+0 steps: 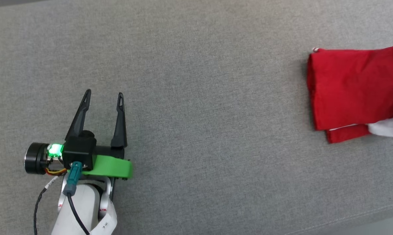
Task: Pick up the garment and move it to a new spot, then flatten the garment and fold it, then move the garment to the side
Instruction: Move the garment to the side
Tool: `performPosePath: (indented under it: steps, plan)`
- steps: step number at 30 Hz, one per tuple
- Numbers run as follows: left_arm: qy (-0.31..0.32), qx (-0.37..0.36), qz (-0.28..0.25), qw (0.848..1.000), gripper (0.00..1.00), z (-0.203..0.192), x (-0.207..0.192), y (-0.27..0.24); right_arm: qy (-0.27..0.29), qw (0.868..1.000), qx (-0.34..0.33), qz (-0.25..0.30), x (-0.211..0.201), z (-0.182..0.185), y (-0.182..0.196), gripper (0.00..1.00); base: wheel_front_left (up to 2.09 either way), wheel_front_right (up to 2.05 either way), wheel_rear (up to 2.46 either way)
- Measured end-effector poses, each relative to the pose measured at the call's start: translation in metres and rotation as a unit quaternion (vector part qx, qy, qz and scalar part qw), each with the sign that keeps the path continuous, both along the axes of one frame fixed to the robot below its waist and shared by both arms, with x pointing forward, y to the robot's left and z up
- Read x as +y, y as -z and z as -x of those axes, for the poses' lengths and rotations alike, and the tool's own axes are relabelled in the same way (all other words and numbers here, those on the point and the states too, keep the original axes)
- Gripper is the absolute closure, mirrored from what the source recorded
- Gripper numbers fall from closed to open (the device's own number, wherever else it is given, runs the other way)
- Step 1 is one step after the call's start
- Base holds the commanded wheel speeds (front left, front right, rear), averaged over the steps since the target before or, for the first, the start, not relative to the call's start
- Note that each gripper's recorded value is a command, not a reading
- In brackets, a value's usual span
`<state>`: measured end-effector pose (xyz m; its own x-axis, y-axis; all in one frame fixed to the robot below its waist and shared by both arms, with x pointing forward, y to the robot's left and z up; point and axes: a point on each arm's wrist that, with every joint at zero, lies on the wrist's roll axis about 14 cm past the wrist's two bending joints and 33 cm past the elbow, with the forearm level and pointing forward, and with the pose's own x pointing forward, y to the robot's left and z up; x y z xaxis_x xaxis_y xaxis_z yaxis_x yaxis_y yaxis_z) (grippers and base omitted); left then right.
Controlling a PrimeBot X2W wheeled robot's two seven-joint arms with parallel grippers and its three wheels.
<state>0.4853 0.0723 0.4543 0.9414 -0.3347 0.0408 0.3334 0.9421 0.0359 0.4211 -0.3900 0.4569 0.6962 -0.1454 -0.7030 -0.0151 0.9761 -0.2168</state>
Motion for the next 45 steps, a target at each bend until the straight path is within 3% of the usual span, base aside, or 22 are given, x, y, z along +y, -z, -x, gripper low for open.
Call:
performPosePath:
  steps: [8, 16, 17, 18, 19, 23, 29, 33, 38, 45]
  plan:
    - [-0.014, 0.017, -0.004, 1.0, 0.0, -0.014, 0.009, 0.028, 0.078, 0.995, 0.014, 0.059, -0.064, -0.02, 0.011, 1.0, 0.0, 0.0, 0.0]
    - [-0.025, 0.036, -0.012, 0.999, 0.0, -0.014, 0.018, 0.047, 0.109, 0.991, 0.004, 0.077, -0.083, -0.039, 0.022, 1.0, 0.0, 0.0, 0.0]
    - [-0.026, 0.035, -0.012, 0.999, 0.0, -0.014, 0.019, 0.047, 0.114, 0.991, -0.002, 0.074, -0.083, -0.04, 0.022, 0.65, 0.0, 0.0, 0.0]
    - [-0.027, 0.034, -0.013, 0.999, 0.0, -0.014, 0.02, 0.046, 0.119, 0.99, -0.004, 0.07, -0.083, -0.04, 0.024, 0.13, 0.0, 0.0, 0.0]
    - [-0.028, 0.033, -0.014, 0.999, 0.0, -0.014, 0.021, 0.044, 0.121, 0.99, -0.002, 0.068, -0.082, -0.038, 0.026, 0.0, 0.0, 0.0, 0.0]
    - [-0.034, 0.023, -0.016, 0.999, 0.0, -0.012, 0.024, 0.032, 0.12, 0.99, -0.025, 0.077, -0.084, -0.037, 0.014, 0.0, 0.0, 0.0, 0.0]
    - [-0.045, 0.006, -0.007, 0.999, 0.0, -0.001, 0.028, 0.007, 0.067, 0.978, -0.172, 0.098, -0.071, -0.061, -0.05, 0.0, 0.0, 0.0, 0.0]
    - [-0.058, 0.006, -0.006, 0.998, 0.0, 0.015, 0.036, -0.003, 0.018, 0.953, -0.288, 0.092, -0.04, -0.073, -0.093, 0.0, 0.0, 0.0, 0.0]
    - [-0.073, 0.001, -0.005, 0.997, 0.0, 0.035, 0.045, -0.017, -0.031, 0.91, -0.407, 0.065, 0.009, -0.072, -0.133, 0.0, 0.0, 0.0, 0.0]
    - [-0.098, -0.014, 0.0, 0.995, 0.0, 0.059, 0.059, -0.038, -0.073, 0.864, -0.498, 0.007, 0.082, -0.054, -0.156, 0.0, 0.0, 0.0, 0.0]
